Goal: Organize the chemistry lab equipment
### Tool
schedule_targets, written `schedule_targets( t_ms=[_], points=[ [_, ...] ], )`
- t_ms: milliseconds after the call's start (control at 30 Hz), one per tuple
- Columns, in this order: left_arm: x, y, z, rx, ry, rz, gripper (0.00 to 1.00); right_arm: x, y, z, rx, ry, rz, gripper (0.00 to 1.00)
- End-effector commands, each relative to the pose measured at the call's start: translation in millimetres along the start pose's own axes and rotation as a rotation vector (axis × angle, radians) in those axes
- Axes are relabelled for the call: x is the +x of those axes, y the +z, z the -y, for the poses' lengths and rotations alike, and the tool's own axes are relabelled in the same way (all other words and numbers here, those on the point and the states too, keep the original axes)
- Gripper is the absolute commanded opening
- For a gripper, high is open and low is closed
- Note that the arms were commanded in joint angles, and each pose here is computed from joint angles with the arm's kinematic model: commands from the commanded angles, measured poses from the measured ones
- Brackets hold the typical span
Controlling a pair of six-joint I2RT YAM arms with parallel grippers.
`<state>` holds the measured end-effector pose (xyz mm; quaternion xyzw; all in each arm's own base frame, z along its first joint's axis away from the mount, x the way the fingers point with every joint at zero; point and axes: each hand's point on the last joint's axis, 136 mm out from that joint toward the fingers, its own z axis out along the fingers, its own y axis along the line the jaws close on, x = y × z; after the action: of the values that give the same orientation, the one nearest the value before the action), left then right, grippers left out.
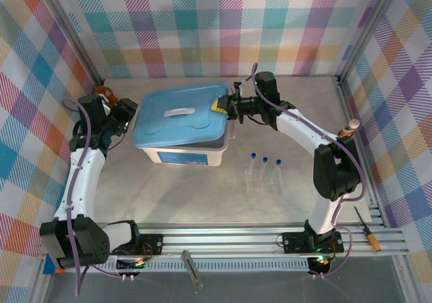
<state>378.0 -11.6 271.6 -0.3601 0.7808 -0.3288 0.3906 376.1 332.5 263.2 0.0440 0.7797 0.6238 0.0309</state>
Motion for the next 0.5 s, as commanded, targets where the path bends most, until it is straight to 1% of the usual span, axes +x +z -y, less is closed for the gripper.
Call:
schedule_targets(
  t_ms=[0, 100, 267, 367, 467],
  points=[
    [2, 6, 22, 0.046, 0.061, 0.002, 0.53, 2, -4, 9, 0.015, 0.010, 0.003, 0.02],
    [13, 17, 23, 0.040, 0.085, -0.025, 0.53, 2, -4, 11, 0.017, 0.012, 0.003, 0.03],
    [34, 41, 11, -0.002, 0.087, -0.099, 0.54, 2, -3, 18, 0.025, 0.025, 0.002, 0.04],
    [43, 49, 7, -0.017, 0.100, -0.125, 0.54, 3, -4, 22, 0.029, 0.033, 0.004, 0.05],
    [45, 53, 11, 0.002, 0.111, -0.119, 0.54, 4, -5, 24, 0.032, 0.035, 0.008, 0.05]
  ],
)
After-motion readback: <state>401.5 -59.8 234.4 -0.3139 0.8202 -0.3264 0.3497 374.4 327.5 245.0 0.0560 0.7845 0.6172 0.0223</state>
